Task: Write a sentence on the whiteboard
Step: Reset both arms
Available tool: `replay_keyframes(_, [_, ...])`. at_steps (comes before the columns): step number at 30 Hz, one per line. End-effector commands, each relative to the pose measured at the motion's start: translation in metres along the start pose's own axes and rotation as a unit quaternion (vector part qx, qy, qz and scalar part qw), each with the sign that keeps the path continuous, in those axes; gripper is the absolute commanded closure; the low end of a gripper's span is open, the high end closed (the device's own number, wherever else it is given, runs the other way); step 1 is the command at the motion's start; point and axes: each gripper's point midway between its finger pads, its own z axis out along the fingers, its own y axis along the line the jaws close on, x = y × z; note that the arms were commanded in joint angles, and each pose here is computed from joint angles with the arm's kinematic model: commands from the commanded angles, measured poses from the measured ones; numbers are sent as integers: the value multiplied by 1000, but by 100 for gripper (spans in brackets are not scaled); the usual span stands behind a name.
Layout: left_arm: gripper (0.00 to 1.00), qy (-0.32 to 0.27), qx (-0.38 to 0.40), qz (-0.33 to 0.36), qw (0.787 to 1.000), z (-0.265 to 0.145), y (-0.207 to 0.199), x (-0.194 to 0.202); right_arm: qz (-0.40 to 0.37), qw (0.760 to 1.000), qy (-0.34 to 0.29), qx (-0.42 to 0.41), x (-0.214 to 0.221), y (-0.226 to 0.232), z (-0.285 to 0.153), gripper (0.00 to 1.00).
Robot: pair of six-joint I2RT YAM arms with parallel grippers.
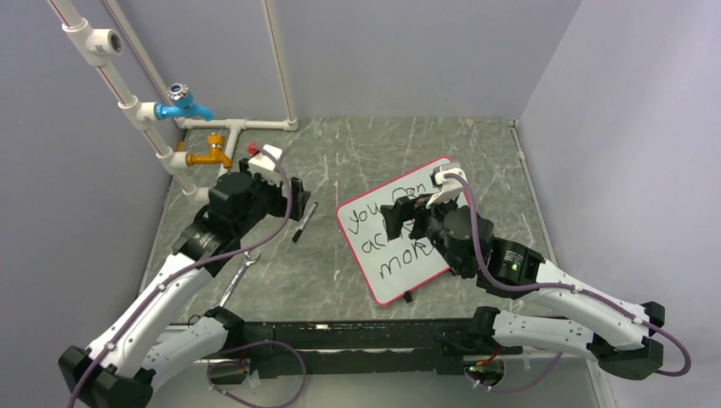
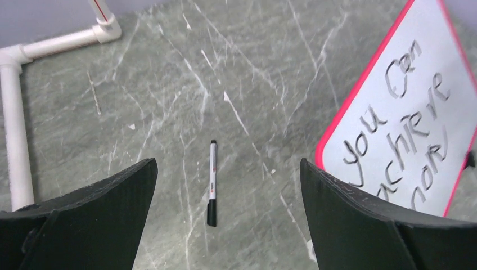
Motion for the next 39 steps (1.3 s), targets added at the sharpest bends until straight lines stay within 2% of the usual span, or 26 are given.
replay_keyframes(1, [1,-86,-42,-76,993,-22,11,-40,26,998,-51,20,-24,-5,1,3])
replay_keyframes(4, [1,-111,-56,-61,990,-32,18,-48,28,998,-56,24,-20,-7,3,3])
replay_keyframes(11, [1,-119,59,3,991,-36,-20,-49,41,998,-49,30,7,-11,9,1])
replay_keyframes(22, [1,-99,94,26,990,-38,-31,-48,75,997,-7,5,58,-17,0,0])
replay_keyframes(32, [1,-101,92,32,990,-43,-30,-48,135,988,44,64,112,-53,-20,0])
replay_keyframes(39, [0,-95,99,32,990,-42,-33,-47,146,987,40,55,120,-58,-26,0])
